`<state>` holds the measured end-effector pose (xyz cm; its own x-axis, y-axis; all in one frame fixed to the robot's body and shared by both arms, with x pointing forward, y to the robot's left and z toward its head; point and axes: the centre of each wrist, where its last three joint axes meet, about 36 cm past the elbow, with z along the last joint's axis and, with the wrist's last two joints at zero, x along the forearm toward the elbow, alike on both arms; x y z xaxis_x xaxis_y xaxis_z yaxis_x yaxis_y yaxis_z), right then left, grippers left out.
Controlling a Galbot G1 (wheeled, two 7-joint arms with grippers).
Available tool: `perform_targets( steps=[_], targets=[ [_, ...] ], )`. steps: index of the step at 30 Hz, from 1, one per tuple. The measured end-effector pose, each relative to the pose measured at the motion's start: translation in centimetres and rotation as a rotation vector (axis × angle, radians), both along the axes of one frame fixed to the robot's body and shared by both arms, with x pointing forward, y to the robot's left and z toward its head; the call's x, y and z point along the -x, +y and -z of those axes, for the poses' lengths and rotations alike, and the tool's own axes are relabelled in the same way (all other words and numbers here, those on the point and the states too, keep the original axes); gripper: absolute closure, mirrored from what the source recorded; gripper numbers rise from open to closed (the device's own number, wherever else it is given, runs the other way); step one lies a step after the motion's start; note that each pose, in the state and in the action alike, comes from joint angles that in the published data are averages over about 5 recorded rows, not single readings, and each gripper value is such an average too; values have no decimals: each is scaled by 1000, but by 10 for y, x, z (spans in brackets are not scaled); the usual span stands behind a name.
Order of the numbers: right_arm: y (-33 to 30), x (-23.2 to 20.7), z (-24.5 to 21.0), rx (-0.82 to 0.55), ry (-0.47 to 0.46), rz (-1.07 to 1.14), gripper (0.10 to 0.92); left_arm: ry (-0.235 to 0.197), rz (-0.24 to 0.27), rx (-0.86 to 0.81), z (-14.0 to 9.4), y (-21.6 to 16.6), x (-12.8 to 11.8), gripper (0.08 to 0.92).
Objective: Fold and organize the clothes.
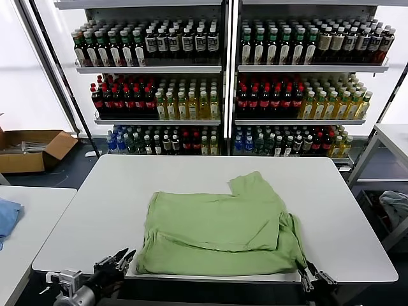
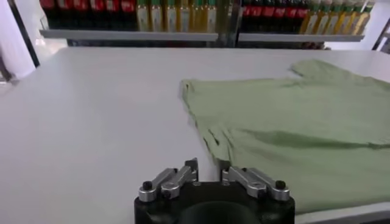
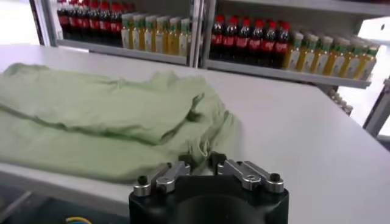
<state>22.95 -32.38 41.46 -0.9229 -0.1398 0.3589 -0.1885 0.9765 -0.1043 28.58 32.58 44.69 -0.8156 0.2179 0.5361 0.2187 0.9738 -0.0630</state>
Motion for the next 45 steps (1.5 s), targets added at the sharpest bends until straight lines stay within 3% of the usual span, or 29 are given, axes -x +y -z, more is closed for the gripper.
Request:
perform_targets(
  steps=[7,15,31,45],
  targets=[
    [-2,-43,-16,-14,-71,-23,377,-44,19,2,-8,12,-24,413],
    [5,-128,-21,-71,-73,-43,210,-61,70,27,0,17,-80,200],
    [22,-306,-2,-122,59,-137,200,-35,122,60,31,7,-211,177],
    [25,-386,6,-103,159,-121,200,2,118,28,44,-3,-275,177]
  ],
)
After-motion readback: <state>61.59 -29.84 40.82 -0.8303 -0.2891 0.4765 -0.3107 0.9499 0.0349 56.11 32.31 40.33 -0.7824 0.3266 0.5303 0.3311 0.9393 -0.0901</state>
